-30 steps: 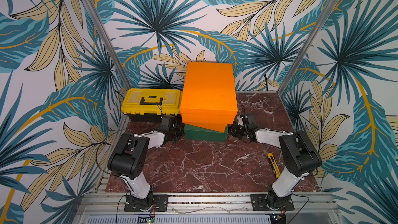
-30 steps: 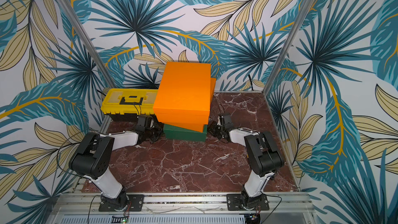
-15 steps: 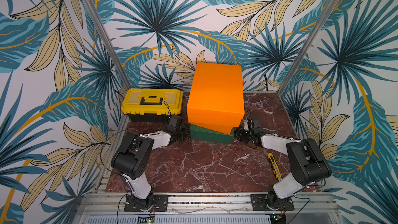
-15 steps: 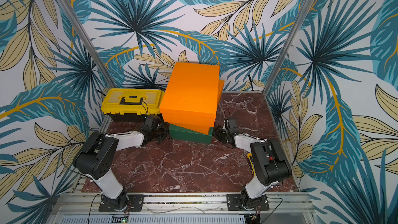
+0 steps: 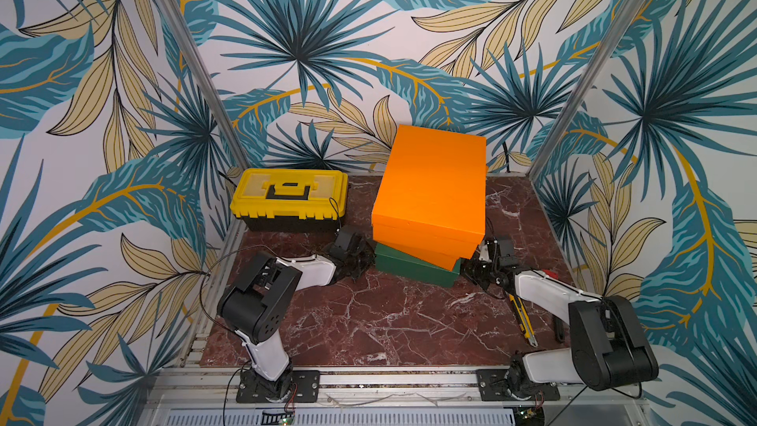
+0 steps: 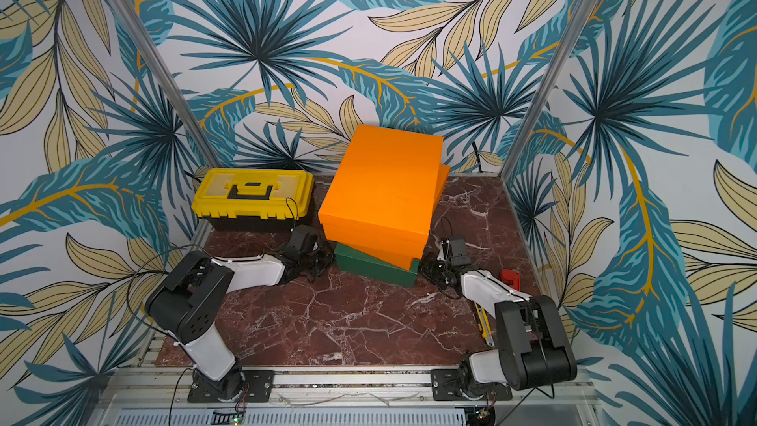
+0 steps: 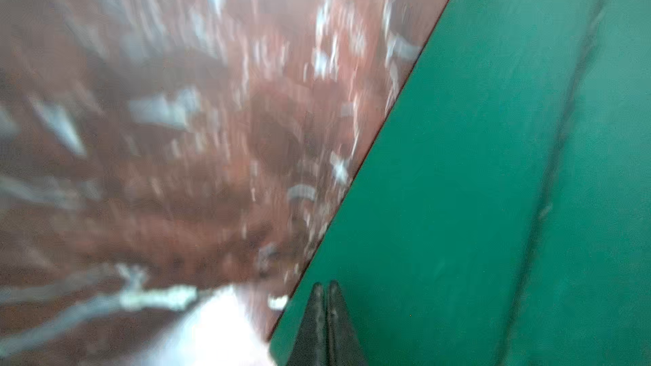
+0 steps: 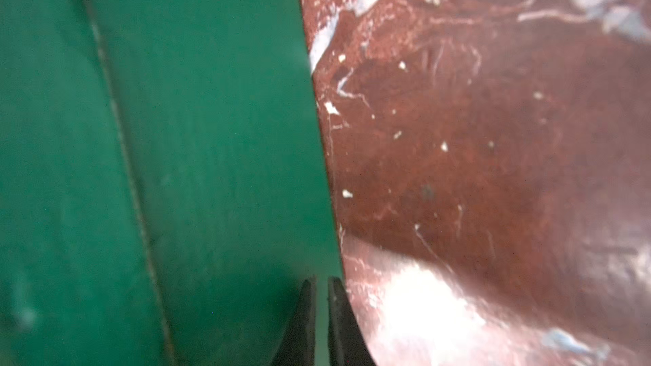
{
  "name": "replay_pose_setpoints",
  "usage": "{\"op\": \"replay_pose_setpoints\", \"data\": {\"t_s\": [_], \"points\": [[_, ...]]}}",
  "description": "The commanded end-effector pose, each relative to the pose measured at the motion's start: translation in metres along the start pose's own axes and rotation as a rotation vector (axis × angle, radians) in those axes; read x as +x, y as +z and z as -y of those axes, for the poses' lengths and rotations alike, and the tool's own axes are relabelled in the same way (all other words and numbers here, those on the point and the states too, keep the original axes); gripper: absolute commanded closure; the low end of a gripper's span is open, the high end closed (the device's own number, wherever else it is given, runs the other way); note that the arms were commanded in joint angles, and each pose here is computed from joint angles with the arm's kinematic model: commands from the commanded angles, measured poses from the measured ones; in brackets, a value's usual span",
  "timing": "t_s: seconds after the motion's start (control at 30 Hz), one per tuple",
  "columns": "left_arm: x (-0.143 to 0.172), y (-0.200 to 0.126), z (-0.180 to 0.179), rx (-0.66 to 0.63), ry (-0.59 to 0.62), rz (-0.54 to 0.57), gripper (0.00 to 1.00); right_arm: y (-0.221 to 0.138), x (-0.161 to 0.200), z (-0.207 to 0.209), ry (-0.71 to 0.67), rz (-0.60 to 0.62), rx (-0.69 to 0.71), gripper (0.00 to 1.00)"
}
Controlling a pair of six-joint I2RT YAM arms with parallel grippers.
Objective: Stack the shoeboxes
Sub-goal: Move the shoeboxes to the center of the board, then adjust the shoeboxes in the shoebox.
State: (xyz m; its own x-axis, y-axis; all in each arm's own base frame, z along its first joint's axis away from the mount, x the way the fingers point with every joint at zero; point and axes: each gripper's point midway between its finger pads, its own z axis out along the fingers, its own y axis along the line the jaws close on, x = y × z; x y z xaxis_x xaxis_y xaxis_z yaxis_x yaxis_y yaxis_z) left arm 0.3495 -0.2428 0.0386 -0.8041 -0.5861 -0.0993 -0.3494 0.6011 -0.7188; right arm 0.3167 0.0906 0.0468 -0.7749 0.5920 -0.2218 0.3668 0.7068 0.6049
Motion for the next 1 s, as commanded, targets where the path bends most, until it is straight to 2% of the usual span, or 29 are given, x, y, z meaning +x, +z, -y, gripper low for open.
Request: {"op": "replay_pose_setpoints", "data": {"t_s": [0.0,0.23,0.37,0.53,0.7,0.83,0.97], "points": [[0.042,-0.006,-0.008,0.001,0.045,-0.129,0.93,-0.007,0.007,0.000,-0.005,-0.038,-0.016,0.88],[0.048,-0.020,-0.010,0.018,0.047,-0.139,0.93,-0.026,-0.009,0.021,0.032,0.022,0.040,0.87],[0.035,-0.029,0.001,0.056,0.037,-0.111,0.93,-0.044,-0.020,0.022,0.055,0.048,0.041,0.87],[0.010,-0.054,0.015,0.106,0.048,-0.020,0.92,-0.075,-0.042,0.014,0.035,0.127,0.060,0.87],[-0.014,-0.087,0.024,0.061,0.119,0.097,0.91,-0.107,-0.063,-0.002,0.001,0.229,0.063,0.86],[-0.032,-0.113,0.047,0.075,0.187,0.199,0.88,-0.121,-0.077,-0.025,-0.028,0.271,0.002,0.85],[-0.047,-0.127,0.073,0.108,0.217,0.265,0.85,-0.124,-0.090,-0.050,-0.036,0.257,-0.071,0.84]]}}
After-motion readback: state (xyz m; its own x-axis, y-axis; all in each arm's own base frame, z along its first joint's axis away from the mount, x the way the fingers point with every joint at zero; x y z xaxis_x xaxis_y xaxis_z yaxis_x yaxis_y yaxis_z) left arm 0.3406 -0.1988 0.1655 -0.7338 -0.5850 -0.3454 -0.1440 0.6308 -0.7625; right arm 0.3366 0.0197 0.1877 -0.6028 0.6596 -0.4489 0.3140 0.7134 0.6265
